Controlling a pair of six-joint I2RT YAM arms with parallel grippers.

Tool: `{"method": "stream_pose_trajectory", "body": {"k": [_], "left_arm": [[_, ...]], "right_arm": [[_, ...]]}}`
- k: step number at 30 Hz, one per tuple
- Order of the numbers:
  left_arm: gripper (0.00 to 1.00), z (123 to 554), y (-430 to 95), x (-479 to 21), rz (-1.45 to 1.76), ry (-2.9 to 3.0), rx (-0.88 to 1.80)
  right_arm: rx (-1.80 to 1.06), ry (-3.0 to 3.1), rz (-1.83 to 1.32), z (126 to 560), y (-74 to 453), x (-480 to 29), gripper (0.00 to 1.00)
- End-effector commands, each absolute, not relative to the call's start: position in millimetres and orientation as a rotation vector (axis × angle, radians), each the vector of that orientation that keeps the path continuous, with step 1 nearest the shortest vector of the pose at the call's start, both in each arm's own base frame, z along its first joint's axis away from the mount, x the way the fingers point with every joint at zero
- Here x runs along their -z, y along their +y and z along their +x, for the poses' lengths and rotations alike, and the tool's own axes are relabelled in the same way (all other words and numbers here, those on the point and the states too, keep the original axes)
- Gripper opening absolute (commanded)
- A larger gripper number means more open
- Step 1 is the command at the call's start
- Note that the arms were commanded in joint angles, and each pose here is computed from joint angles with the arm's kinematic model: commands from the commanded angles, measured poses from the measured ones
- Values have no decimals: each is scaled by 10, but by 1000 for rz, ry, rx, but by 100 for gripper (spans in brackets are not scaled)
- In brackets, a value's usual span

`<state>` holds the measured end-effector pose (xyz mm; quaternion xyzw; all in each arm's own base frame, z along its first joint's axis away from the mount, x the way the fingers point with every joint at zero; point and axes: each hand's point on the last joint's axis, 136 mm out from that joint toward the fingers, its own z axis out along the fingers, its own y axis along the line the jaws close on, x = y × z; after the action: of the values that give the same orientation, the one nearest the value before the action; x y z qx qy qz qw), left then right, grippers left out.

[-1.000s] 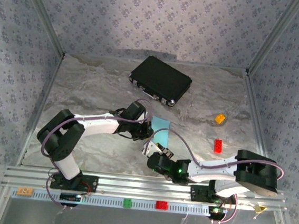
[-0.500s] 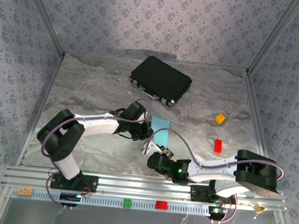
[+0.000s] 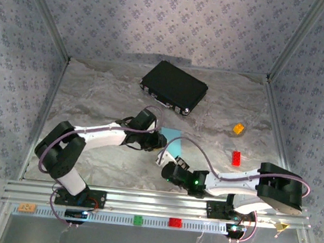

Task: Fold a paper plane with a square sheet of paper (pick it up from the middle)
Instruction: Third fold the triangle at the center of the table.

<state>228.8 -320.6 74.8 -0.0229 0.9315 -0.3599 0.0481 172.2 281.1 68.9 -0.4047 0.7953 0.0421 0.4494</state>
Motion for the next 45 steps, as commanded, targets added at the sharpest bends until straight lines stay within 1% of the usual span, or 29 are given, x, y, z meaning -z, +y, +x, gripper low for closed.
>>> {"method": "stream_pose_trajectory", "body": {"k": [1, 5, 8, 17, 23, 32, 35, 40, 45], "left_arm": [[36, 2345, -2982, -824, -96, 2814, 977], [40, 2412, -2786, -902, -136, 2772, 903], [40, 2446, -2704, -956, -158, 2743, 898], [39, 2476, -2672, -1016, -150, 2720, 913], [35, 2491, -2728, -1045, -107, 2719, 940], [19, 2585, -3007, -1005, 24, 2756, 1018], [16, 2615, -3128, -936, 65, 2779, 1057], [14, 2661, -3274, -769, 108, 2825, 1088], [13, 2694, -3329, -561, 137, 2882, 1061]], "right_arm": [[-320, 2059, -943, 1681, 2896, -731, 0], [-661, 2190, -836, 1703, 2980, -760, 0], [-853, 2284, -757, 1716, 3009, -761, 0], [-1122, 2401, -715, 1714, 3143, -810, 0], [-1176, 2390, -737, 1668, 3162, -805, 0], [-1173, 2402, -736, 1636, 3118, -718, 1], [-1157, 2409, -727, 1655, 3104, -690, 1], [-1159, 2425, -723, 1651, 3107, -635, 1], [-1157, 2431, -718, 1656, 3111, -609, 1]]}}
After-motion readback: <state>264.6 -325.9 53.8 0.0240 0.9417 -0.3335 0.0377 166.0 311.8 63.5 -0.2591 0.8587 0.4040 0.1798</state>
